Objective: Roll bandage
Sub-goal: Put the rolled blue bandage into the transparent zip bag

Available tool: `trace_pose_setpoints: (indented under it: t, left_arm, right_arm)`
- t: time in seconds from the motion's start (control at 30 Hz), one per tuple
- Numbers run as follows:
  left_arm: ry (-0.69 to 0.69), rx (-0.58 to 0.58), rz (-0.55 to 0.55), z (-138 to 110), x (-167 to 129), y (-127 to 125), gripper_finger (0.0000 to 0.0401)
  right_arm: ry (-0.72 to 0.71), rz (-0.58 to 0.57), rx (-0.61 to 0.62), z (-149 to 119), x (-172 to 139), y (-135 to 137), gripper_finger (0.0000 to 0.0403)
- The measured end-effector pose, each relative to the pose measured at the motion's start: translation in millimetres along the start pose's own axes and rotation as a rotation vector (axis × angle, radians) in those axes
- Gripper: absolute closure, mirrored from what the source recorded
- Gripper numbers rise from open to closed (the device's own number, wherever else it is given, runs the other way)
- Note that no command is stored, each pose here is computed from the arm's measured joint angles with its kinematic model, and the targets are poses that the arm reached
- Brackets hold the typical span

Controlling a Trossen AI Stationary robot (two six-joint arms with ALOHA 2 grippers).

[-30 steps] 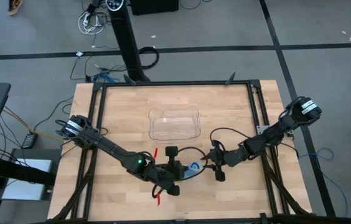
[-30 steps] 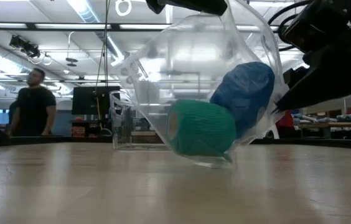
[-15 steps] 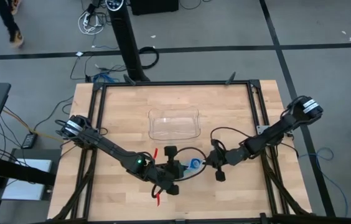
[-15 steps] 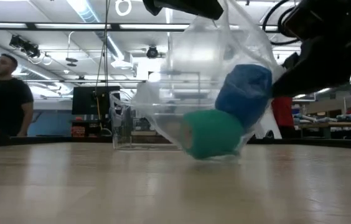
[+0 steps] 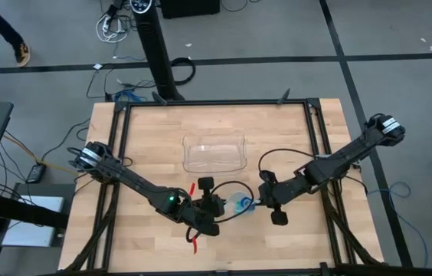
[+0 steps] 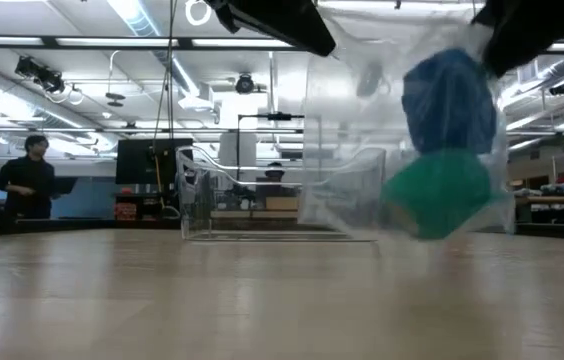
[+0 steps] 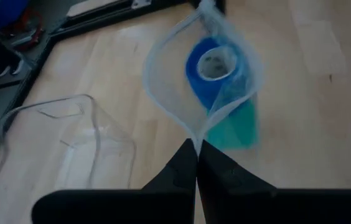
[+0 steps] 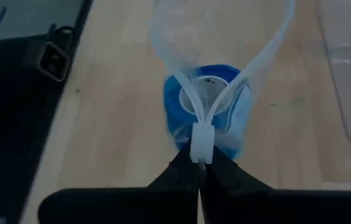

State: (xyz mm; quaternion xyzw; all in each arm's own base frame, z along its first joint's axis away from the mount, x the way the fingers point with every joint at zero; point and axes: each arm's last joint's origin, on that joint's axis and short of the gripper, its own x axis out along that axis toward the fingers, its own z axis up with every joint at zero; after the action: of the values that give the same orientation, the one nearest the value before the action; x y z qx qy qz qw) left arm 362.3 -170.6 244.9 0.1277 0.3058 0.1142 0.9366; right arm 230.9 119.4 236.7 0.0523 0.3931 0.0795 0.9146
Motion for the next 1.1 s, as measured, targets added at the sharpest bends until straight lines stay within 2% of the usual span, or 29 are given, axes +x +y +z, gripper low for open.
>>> trace_pose_setpoints:
  t: [0.17, 0.4, 0.53, 0.77, 1.0, 1.1]
  left_arm:
    - [-0.007, -0.029, -0.002, 1.3, -2.8, 0.3, 0.0361]
    - [0.008, -0.036, -0.026, -1.0, -4.7, -3.2, 0.0259]
    - [0.006, -0.037, -0.055, 1.8, -6.7, -3.4, 0.0222]
    - [-0.052, -0.103, -0.051, 24.7, -6.9, 8.8, 0.0213]
    - [-0.137, -0.217, -0.217, 44.3, 11.9, 28.7, 0.0213]
    - [-0.163, -0.208, -0.208, 45.3, 24.0, 33.7, 0.0213]
  right_arm:
    - [0.027, -0.003, -0.017, 12.1, -9.9, 3.4, 0.0403]
    - [0.086, -0.029, 0.023, 6.3, -10.0, 1.1, 0.0403]
    - [0.094, -0.027, 0.030, 4.7, -10.3, 3.0, 0.0403]
    - [0.089, -0.026, 0.030, 5.2, -10.4, 3.1, 0.0403]
    - [0.039, -0.037, 0.015, 9.6, -9.9, 3.2, 0.0403]
    - [0.034, -0.049, 0.018, 10.1, -9.8, 1.9, 0.0403]
